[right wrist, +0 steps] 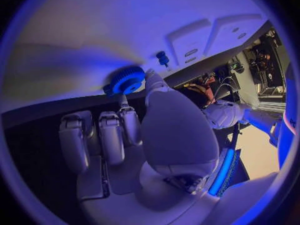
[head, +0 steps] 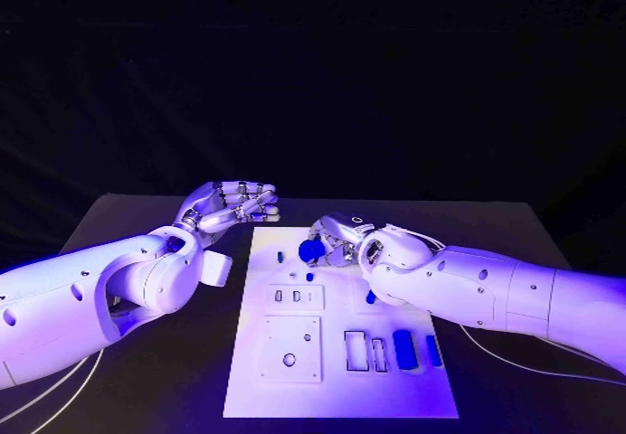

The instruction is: Assemble the parts on the task board

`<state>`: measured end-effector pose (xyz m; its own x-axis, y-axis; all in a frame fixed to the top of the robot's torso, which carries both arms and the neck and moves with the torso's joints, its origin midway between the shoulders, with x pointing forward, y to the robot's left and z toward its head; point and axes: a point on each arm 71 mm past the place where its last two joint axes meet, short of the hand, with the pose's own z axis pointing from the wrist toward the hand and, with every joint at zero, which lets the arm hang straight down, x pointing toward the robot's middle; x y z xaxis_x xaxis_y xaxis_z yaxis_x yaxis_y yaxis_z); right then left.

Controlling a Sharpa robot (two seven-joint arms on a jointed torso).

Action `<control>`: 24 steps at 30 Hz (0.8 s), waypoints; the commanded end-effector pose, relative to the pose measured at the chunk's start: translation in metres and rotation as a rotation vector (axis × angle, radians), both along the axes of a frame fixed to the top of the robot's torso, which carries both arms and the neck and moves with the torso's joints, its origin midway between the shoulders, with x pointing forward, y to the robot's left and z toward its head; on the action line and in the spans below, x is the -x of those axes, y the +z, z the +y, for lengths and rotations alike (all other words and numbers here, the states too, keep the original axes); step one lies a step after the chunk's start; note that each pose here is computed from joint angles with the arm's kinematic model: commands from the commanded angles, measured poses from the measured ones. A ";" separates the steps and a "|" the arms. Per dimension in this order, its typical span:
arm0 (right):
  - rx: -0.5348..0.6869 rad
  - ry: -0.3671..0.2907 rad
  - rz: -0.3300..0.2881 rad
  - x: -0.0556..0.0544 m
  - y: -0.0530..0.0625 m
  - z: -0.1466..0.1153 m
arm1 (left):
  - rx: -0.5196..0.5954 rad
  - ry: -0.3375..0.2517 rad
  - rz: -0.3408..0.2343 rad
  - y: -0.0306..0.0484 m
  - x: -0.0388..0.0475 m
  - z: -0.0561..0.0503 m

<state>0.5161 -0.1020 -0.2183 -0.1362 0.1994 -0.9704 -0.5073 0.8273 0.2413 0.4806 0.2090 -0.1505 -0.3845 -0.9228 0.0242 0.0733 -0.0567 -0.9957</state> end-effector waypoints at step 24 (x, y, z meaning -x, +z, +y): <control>-0.062 -0.038 0.024 0.008 0.004 -0.036 | 0.006 -0.008 -0.001 0.0005 -0.0029 0.001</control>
<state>0.5095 -0.1339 -0.2179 -0.1689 0.2246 -0.9597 -0.4701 0.8375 0.2787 0.4834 0.2124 -0.1518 -0.3750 -0.9268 0.0210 0.0707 -0.0512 -0.9962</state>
